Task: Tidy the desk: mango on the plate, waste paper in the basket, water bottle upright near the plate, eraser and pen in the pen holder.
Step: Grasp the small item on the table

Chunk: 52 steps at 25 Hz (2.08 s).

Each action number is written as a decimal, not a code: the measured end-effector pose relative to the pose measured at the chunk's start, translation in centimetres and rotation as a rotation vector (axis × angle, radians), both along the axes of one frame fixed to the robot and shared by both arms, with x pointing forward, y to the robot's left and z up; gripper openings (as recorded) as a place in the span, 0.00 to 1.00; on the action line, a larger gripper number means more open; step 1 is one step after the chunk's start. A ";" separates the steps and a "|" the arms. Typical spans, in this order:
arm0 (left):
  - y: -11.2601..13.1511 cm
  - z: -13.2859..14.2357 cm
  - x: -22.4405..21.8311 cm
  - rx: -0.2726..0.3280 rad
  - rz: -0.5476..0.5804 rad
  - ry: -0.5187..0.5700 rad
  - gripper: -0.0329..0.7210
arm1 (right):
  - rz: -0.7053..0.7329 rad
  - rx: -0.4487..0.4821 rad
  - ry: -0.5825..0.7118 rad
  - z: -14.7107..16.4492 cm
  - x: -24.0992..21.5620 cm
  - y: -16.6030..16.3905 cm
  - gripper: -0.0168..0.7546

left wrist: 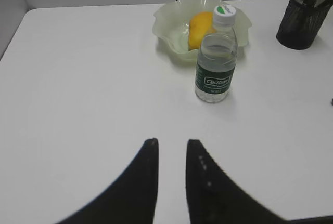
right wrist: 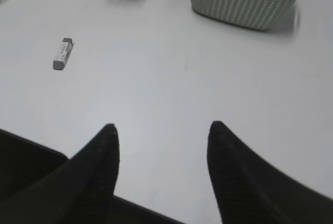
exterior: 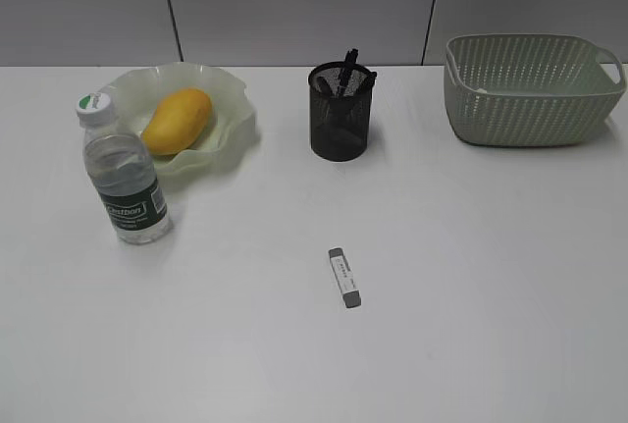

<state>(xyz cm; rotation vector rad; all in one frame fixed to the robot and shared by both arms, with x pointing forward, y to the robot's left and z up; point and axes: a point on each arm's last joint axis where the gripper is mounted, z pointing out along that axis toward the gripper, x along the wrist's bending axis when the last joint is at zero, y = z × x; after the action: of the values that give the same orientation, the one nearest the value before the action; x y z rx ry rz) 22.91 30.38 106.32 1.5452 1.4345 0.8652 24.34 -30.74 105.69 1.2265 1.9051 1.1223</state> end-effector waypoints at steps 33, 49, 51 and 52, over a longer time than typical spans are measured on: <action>-20.4 -2.5 20.3 -0.052 -0.526 0.629 0.52 | -0.354 0.031 -0.043 0.0 -1.0 0.0 0.59; -32.7 -13.7 29.3 0.016 -0.191 0.921 0.52 | -0.354 0.031 -0.043 0.0 -1.0 0.0 0.59; -33.0 -14.3 29.6 -0.014 -0.128 0.941 0.52 | -0.354 0.031 -0.043 0.0 -1.0 0.0 0.59; -33.1 -14.6 29.7 -0.028 -0.102 0.951 0.52 | -0.354 0.031 -0.043 0.0 -1.0 0.0 0.59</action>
<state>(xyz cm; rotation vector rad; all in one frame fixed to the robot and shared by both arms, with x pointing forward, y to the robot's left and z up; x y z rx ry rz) 52.58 -2.69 91.73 2.1069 1.9505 -0.0115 23.34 -30.78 105.71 1.4738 1.5640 0.9812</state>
